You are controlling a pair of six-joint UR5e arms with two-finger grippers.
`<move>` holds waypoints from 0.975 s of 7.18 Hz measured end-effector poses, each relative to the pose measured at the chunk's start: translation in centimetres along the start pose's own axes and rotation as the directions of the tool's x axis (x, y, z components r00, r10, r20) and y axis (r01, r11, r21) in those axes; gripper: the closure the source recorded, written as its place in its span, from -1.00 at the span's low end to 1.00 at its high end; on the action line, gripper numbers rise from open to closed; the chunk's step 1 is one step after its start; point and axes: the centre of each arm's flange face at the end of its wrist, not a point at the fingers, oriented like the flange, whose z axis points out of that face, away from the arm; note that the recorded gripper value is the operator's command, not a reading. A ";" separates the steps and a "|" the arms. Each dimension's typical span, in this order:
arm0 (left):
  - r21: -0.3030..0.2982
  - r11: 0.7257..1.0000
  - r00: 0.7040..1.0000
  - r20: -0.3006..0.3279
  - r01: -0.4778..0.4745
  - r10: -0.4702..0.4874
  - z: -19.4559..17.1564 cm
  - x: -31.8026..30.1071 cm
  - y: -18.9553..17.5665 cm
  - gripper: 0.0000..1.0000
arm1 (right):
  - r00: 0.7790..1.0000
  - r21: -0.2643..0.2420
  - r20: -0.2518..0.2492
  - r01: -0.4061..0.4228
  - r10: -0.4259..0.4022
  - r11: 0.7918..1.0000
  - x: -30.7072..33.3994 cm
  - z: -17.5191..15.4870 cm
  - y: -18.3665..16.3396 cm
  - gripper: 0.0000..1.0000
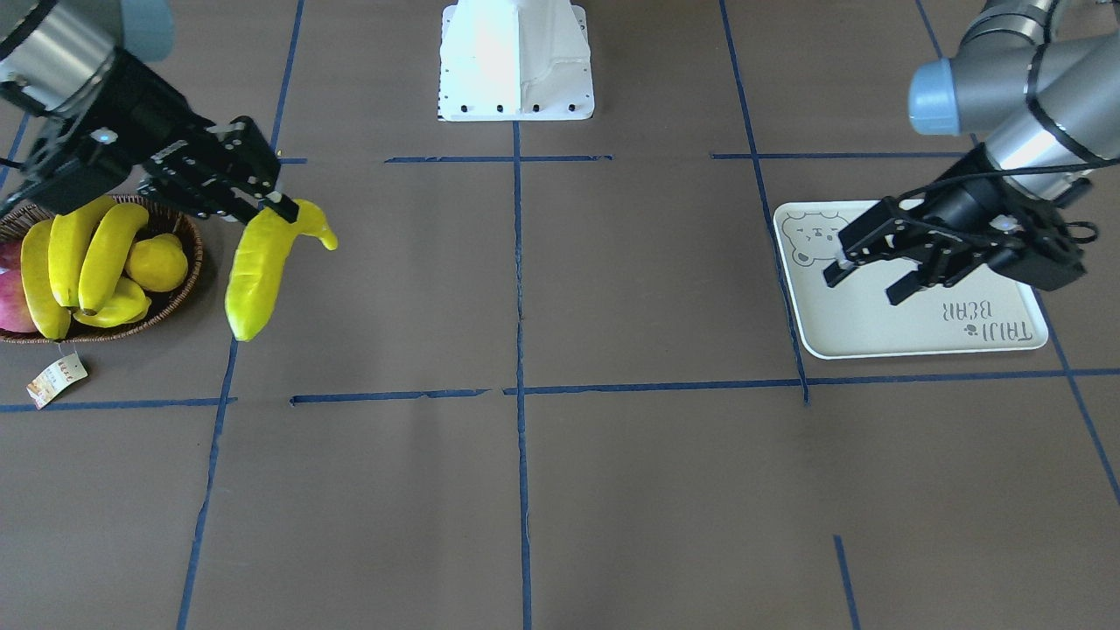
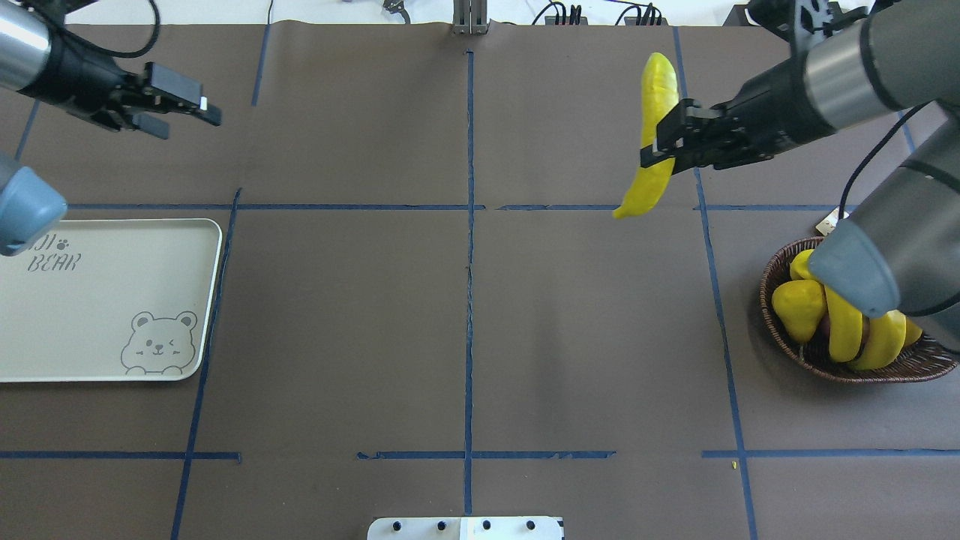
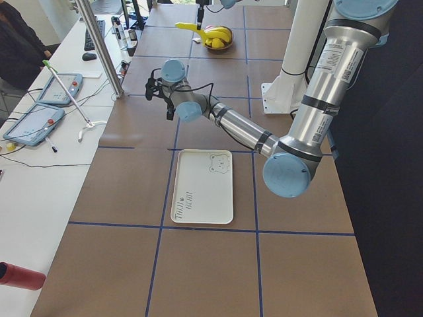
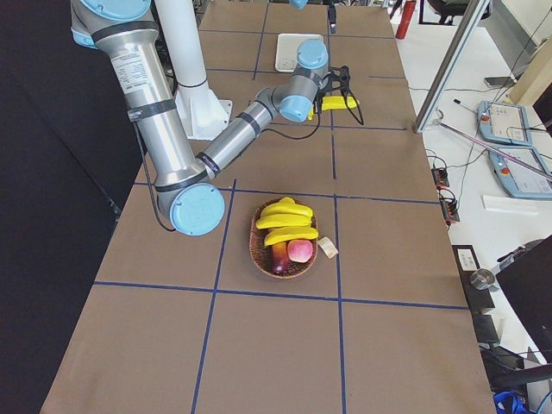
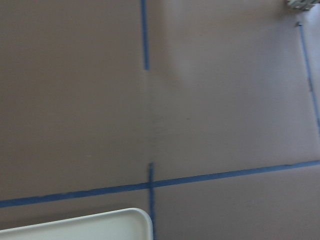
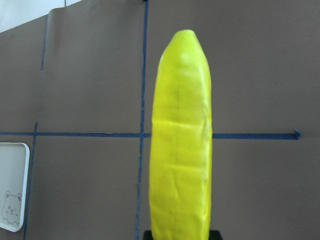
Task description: Transfer all bananas from basket to plate
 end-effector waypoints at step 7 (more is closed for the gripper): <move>-0.076 0.978 0.882 -0.423 0.197 -0.210 8.1 19.4 10.3 -0.97 | 0.995 0.007 0.098 0.012 -0.013 1.000 -11.0 9.1 10.2 0.96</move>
